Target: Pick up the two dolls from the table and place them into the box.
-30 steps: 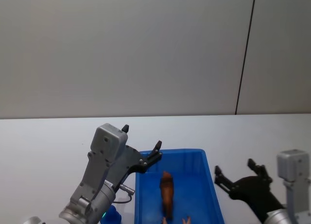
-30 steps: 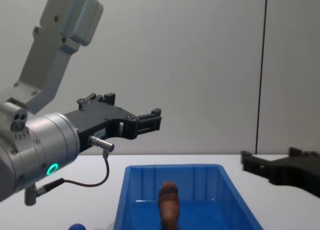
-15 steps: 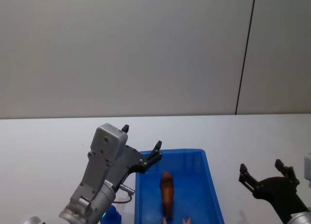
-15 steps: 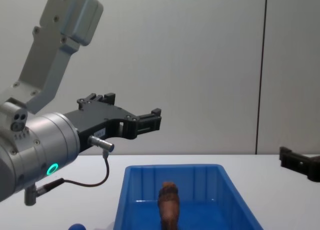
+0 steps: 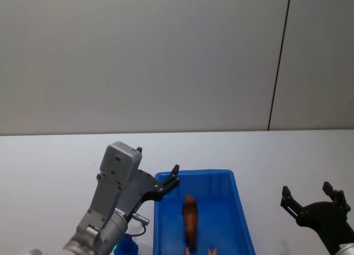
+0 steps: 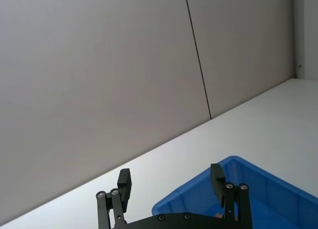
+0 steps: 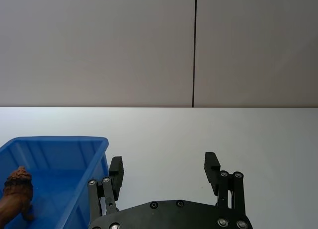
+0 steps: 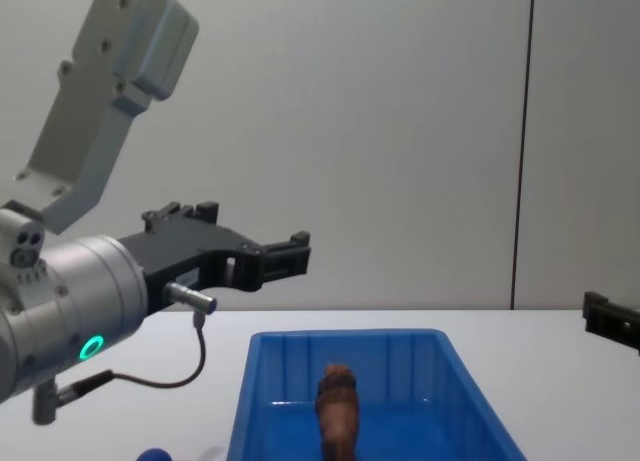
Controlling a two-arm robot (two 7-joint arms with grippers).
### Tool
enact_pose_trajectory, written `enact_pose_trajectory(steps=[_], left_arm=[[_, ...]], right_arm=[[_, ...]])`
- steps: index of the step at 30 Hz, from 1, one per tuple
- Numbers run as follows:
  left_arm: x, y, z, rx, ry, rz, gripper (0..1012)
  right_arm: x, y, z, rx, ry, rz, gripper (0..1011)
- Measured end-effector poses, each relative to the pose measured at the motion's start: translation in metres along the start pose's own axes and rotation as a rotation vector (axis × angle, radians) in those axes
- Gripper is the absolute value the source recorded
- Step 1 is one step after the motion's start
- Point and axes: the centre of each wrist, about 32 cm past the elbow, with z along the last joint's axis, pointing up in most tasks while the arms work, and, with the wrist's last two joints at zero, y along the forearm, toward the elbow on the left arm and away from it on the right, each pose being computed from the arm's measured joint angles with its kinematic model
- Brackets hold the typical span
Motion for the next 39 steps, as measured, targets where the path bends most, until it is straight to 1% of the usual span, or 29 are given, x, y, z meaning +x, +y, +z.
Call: enact_pose_trajectory(steps=[2, 4, 5, 7, 8, 9, 14, 15, 17, 18, 20, 21, 27, 28, 29, 30, 39], left_arm=[[0.0004, 0.0015, 0.0002, 0.012, 0.004, 0.005, 1001], [0.0008, 0.0043, 0.0, 0.041, 0.017, 0.018, 1002], [0.0008, 0.0043, 0.0, 0.041, 0.017, 0.018, 1002], [0.001, 0.0068, -0.0004, 0.063, 0.026, 0.028, 1001], [0.0013, 0.0086, -0.0009, 0.08, 0.035, 0.036, 1002], [0.0013, 0.0086, -0.0009, 0.08, 0.035, 0.036, 1001], [0.0019, 0.0144, -0.0033, 0.138, 0.065, 0.058, 1001], [0.0022, 0.0159, -0.0039, 0.155, 0.075, 0.065, 1001], [0.0026, 0.0173, -0.0049, 0.171, 0.082, 0.07, 1001], [0.0028, 0.0186, -0.0058, 0.188, 0.089, 0.075, 1001], [0.0032, 0.0199, -0.007, 0.202, 0.096, 0.08, 1001], [0.0035, 0.0211, -0.0082, 0.218, 0.103, 0.083, 1001], [0.0047, 0.0246, -0.0124, 0.273, 0.128, 0.093, 1001], [0.0051, 0.0255, -0.014, 0.289, 0.135, 0.094, 1001], [0.0052, 0.0259, -0.0146, 0.294, 0.137, 0.095, 1001], [0.0055, 0.0266, -0.016, 0.308, 0.143, 0.097, 1001], [0.0062, 0.0306, -0.0245, 0.375, 0.171, 0.104, 1001]], right_arm=[[0.0, 0.0, 0.0, 0.0, 0.0, -0.002, 1001], [0.001, -0.001, 0.0, 0.001, 0.0, -0.004, 1001], [0.001, -0.001, 0.0, 0.001, -0.001, -0.005, 1001], [0.001, -0.001, 0.0, 0.001, -0.001, -0.007, 1001], [0.001, -0.001, 0.0, 0.001, -0.001, -0.008, 1001], [0.001, -0.001, 0.0, 0.001, -0.001, -0.008, 1001], [0.002, -0.002, 0.0, 0.001, -0.002, -0.01, 1001], [0.002, -0.002, 0.001, 0.001, -0.001, -0.011, 1001], [0.002, -0.002, 0.001, 0.001, -0.001, -0.012, 1001], [0.002, -0.002, 0.001, 0.001, -0.001, -0.012, 1001], [0.002, -0.002, 0.001, 0.001, -0.001, -0.012, 1001], [0.002, -0.002, 0.001, 0.001, -0.001, -0.013, 1001], [0.002, -0.002, 0.001, 0.001, -0.002, -0.014, 1001], [0.002, -0.002, 0.001, 0.002, -0.002, -0.014, 1001], [0.002, -0.002, 0.001, 0.002, -0.002, -0.014, 1001], [0.002, -0.002, 0.001, 0.002, -0.002, -0.014, 1001], [0.002, -0.002, 0.001, 0.001, -0.002, -0.015, 1001]])
